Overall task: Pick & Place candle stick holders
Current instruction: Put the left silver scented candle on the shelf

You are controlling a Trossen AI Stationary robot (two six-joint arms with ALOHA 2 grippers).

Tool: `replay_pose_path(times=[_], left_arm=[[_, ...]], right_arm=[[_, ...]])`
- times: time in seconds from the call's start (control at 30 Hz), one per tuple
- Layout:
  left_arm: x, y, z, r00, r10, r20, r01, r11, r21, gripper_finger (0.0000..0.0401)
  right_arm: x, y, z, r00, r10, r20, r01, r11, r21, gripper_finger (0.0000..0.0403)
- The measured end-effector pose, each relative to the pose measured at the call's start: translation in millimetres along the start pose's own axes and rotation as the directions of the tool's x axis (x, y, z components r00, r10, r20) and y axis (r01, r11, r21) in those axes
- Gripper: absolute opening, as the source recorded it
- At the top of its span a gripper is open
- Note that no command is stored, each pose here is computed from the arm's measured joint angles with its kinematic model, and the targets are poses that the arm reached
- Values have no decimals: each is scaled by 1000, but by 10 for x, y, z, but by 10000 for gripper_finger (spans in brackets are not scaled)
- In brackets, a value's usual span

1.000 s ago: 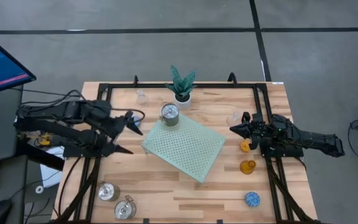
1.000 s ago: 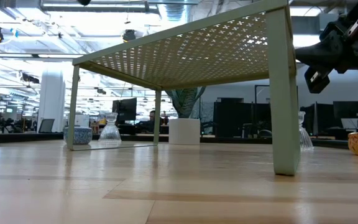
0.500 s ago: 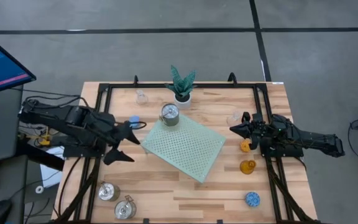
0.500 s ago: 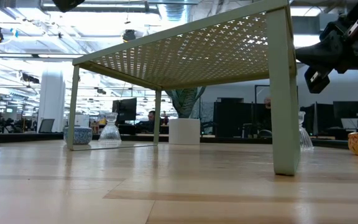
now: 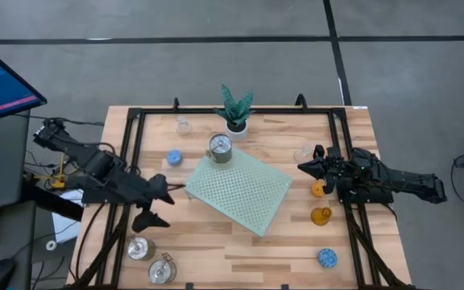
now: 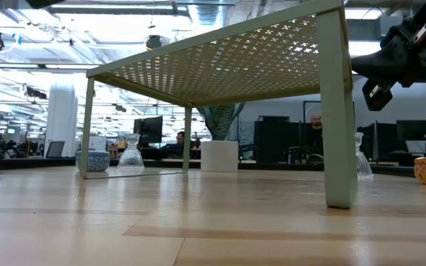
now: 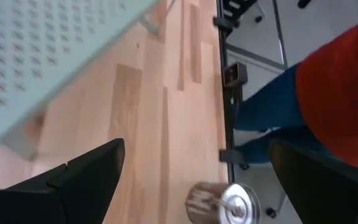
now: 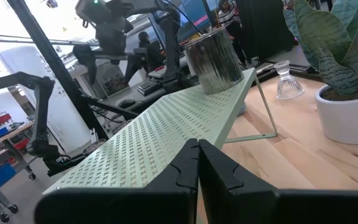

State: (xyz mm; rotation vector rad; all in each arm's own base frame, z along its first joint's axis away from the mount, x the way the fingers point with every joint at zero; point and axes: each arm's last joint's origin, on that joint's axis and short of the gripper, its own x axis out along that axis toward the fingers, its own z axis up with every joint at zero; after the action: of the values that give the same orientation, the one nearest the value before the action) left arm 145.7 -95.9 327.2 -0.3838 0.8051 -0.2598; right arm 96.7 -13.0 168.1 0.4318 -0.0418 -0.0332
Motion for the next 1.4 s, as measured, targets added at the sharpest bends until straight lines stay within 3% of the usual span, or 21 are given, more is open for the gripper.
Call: replay_pose_path(times=[0.27, 0.47, 0.67, 0.9, 1.17, 1.4], left_arm=[[28, -124, -197, 991, -11, -135, 12, 1000, 2, 400], [-9, -168, -349, 974, 9, -225, 25, 989, 149, 400], [-49, -225, -469, 955, -6, -298, 113, 932, 344, 400], [-85, -210, -598, 921, 58, -385, 158, 848, 506, 400], [-62, -262, -681, 874, 37, -485, 267, 797, 541, 400], [142, -316, -704, 851, 103, -514, 223, 817, 532, 400]], right_arm=[[0, 0, 0, 1000, 0, 0, 0, 1000, 0, 0], [0, 0, 0, 1000, 0, 0, 0, 1000, 0, 0], [0, 0, -1, 1000, 0, 0, 0, 1000, 0, 0], [0, 0, 0, 1000, 0, -1, 0, 1000, 0, 0], [0, 0, 0, 1000, 0, 0, 0, 1000, 0, 0], [0, -1, -1, 1000, 0, -1, 0, 1000, 0, 0]])
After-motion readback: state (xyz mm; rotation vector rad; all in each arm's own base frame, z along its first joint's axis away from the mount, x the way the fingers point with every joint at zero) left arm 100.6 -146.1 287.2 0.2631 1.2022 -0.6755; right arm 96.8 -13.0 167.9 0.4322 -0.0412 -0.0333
